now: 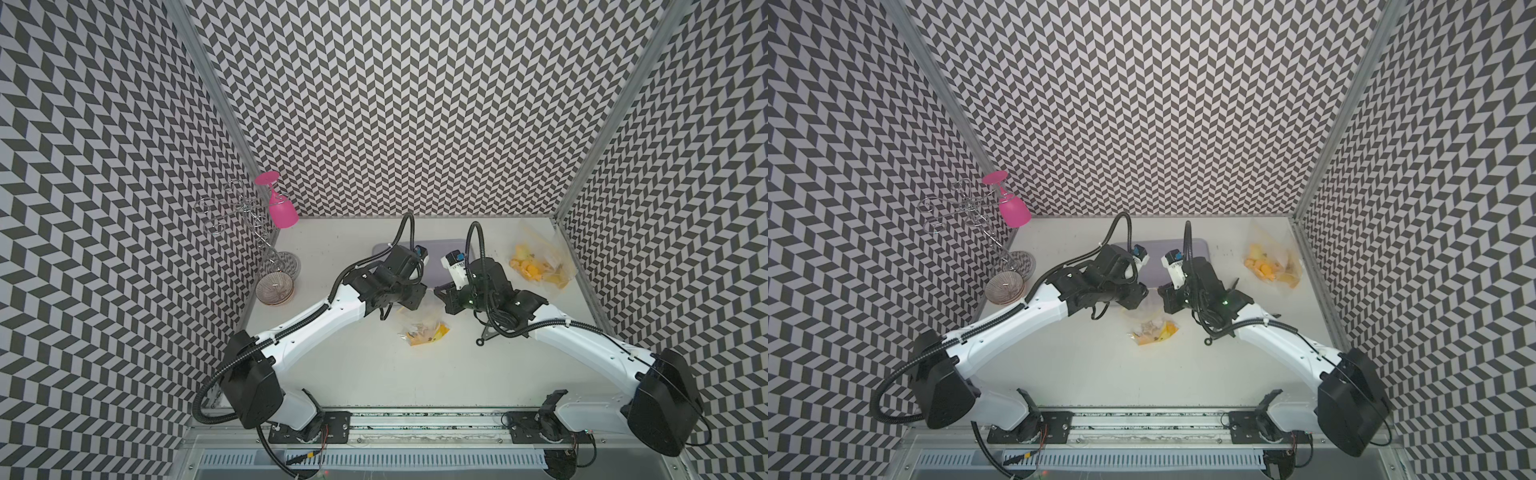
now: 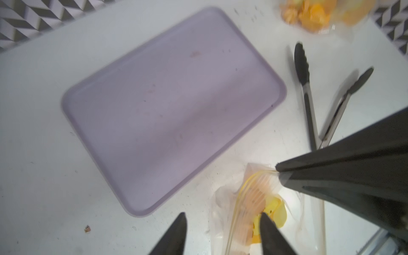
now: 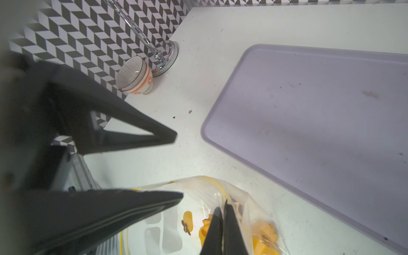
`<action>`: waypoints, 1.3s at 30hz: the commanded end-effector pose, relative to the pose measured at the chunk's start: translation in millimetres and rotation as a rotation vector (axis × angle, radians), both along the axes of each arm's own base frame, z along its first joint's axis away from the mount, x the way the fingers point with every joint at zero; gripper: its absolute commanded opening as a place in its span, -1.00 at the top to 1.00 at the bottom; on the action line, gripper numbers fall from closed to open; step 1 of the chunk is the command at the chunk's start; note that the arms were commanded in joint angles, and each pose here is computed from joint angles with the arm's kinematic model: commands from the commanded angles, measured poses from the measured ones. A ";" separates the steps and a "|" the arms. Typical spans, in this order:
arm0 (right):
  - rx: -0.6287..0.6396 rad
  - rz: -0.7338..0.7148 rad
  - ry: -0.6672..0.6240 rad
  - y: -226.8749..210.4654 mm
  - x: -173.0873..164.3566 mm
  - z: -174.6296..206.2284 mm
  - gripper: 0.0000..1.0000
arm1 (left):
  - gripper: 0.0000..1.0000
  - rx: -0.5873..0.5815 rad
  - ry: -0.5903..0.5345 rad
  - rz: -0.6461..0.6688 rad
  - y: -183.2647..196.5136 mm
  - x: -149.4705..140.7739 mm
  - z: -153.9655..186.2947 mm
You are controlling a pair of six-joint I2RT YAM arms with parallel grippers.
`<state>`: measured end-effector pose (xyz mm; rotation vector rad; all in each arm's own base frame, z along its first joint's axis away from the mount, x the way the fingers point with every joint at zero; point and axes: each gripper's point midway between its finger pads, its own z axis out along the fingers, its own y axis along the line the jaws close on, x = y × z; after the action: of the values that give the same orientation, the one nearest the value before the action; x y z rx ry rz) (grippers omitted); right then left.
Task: Put the cookies into a resealable bag to prevent moisture
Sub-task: Close the ziploc bag at the center of the board.
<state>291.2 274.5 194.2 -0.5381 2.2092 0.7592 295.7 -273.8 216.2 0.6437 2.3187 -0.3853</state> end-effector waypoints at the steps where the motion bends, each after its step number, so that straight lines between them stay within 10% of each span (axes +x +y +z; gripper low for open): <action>1: 0.006 -0.032 -0.044 -6.4 1.9 8.8 1.00 | -0.71 -0.204 -0.135 0.155 19.7 2.8 46.5; 4: -0.009 -0.038 -0.039 -9.8 4.1 6.4 1.00 | -0.99 -0.379 -0.267 0.206 41.4 -10.0 60.8; 10: -0.035 -0.042 -0.041 -18.2 7.9 5.2 1.00 | -0.85 -0.639 -0.583 -0.038 55.8 -67.9 72.3; 24: -0.113 0.005 -0.042 -27.0 8.9 -4.8 1.00 | -0.63 -0.406 -0.589 -0.280 30.5 -77.4 -24.6; 39: -0.139 0.033 -0.035 -24.6 9.3 -8.4 1.00 | -0.33 -0.304 -0.642 -0.503 8.3 -63.9 -34.8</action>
<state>294.0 246.3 175.7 -0.6317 2.2744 0.6101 229.5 -260.9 161.2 0.9810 1.5467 -0.6196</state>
